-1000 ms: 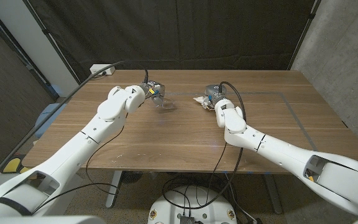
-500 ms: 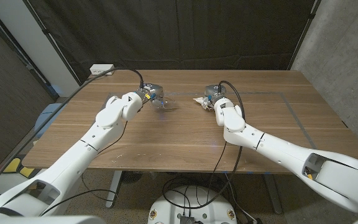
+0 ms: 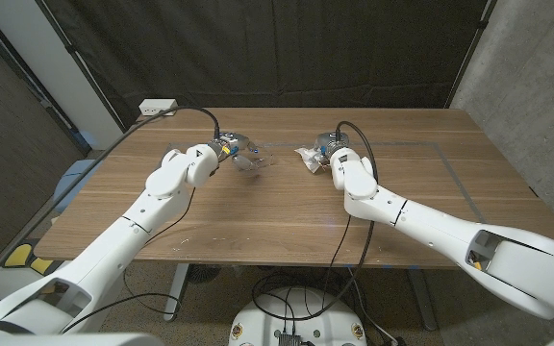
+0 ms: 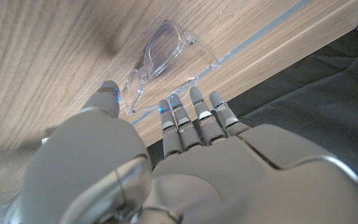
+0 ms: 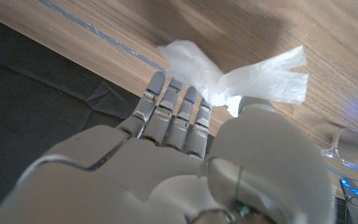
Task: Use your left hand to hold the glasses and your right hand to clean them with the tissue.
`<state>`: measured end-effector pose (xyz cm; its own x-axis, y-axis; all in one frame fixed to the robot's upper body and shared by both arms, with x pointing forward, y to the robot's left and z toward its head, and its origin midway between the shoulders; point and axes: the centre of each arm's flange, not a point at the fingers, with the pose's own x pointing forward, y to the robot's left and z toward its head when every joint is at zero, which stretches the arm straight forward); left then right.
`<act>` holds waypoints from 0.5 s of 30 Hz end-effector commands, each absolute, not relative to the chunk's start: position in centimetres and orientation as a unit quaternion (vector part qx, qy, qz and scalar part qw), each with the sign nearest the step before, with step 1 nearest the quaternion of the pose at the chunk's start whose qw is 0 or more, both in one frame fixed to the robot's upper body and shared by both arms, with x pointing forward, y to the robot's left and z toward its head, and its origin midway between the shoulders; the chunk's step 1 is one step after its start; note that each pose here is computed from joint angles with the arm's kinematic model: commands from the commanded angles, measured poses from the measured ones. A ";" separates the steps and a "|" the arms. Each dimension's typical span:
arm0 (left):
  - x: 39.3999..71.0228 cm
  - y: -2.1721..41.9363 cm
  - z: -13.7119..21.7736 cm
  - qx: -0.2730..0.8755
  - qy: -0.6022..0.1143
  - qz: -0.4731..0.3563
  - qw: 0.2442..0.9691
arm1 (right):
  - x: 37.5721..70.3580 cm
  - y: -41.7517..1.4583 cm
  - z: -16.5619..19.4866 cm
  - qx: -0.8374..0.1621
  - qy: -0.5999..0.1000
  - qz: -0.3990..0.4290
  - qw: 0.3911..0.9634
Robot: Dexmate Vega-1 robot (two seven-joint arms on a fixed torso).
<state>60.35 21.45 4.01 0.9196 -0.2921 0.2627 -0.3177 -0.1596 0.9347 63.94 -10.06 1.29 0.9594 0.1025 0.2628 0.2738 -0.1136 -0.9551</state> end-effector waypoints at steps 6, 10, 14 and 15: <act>59.0 22.6 6.1 0.723 -0.246 0.029 0.645 | 64.2 -10.7 2.0 -0.728 -0.102 -0.022 0.678; 58.7 23.1 6.6 0.704 -0.261 0.040 0.659 | 64.1 -11.4 2.4 -0.697 -0.121 -0.002 0.707; 58.4 23.5 6.9 0.694 -0.271 0.051 0.665 | 64.0 -12.0 2.7 -0.666 -0.145 0.003 0.732; 58.4 23.6 6.9 0.692 -0.274 0.054 0.666 | 63.9 -12.2 2.9 -0.656 -0.149 0.009 0.740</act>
<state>59.17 22.60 5.97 0.8810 -0.3118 0.3559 -0.3894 -0.0504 0.9197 64.20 -11.07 1.98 0.9748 0.1237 0.1859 0.1916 -0.0353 -0.9808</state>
